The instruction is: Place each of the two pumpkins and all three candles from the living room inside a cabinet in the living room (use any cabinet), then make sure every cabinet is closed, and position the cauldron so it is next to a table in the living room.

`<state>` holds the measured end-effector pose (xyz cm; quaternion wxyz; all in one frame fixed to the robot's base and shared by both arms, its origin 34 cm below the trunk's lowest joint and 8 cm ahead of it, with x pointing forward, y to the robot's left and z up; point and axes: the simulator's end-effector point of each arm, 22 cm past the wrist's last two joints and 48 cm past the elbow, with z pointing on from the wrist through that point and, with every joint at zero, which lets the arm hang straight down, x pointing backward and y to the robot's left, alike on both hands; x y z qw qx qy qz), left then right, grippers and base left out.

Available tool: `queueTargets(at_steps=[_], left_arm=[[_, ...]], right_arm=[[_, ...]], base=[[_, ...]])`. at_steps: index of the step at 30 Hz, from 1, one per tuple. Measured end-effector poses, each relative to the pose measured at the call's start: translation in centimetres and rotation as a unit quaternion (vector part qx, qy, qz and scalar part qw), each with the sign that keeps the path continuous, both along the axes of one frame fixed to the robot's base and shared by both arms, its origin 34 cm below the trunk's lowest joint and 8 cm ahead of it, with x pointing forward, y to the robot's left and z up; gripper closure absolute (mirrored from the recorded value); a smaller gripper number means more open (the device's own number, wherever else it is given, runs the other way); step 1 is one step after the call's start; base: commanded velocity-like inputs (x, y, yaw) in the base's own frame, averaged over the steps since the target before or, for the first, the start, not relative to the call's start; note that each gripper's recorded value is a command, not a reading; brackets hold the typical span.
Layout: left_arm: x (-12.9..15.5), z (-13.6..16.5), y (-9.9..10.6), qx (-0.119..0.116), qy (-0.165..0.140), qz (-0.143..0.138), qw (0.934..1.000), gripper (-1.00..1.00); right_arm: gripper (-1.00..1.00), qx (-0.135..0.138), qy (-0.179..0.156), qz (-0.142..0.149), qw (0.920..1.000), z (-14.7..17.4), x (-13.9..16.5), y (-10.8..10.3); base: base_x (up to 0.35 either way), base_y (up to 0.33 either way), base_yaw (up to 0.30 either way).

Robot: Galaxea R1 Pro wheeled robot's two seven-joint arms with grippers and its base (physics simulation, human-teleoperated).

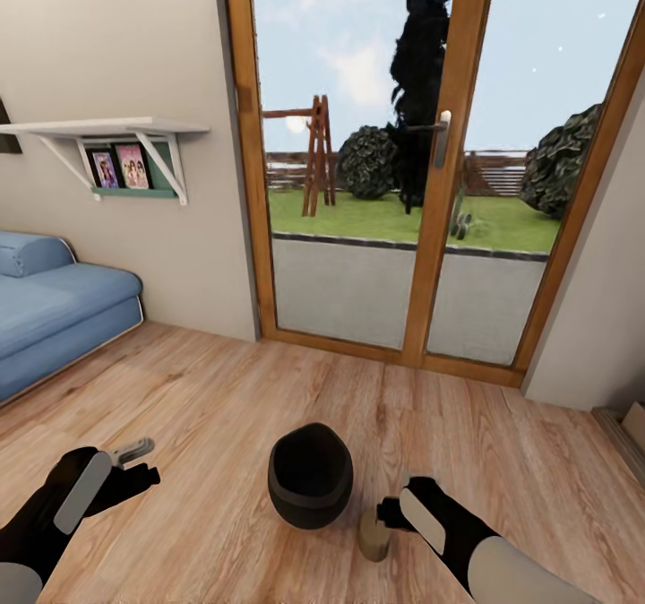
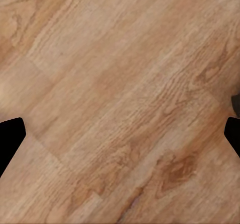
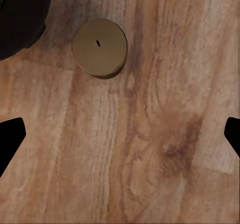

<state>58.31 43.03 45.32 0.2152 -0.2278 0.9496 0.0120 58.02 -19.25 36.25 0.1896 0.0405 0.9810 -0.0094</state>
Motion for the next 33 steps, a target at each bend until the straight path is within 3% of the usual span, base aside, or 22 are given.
queueTargets(at_steps=[6, 15, 24, 33], left_arm=[[-1.0, -1.5, 0.3, -0.008, 0.01, 0.004, 0.9999, -1.0], [-2.2, -3.0, 2.0, -0.035, 0.01, 0.04, 0.9985, -1.0], [-2.5, -2.6, 6.8, -0.074, -0.033, 0.096, 0.9921, -1.0], [-2.5, -4.8, 5.4, -0.094, -0.022, 0.09, 0.9913, -1.0]], right_arm=[[-1.0, -0.01, -0.018, 0.003, 0.9998, -1.0, 0.4, -0.3], [-1.0, -0.01, -0.023, 0.003, 0.9997, -2.9, 0.0, -0.3], [-1.0, -0.011, -0.017, 0.003, 0.9998, -4.9, -0.6, -0.3], [-1.0, -0.01, 0.001, 0.004, 0.9999, -6.8, -1.3, -0.2]], base=[[0.0, 0.0, 0.0], [0.0, 0.0, 0.0], [0.0, 0.0, 0.0], [0.0, 0.0, 0.0]])
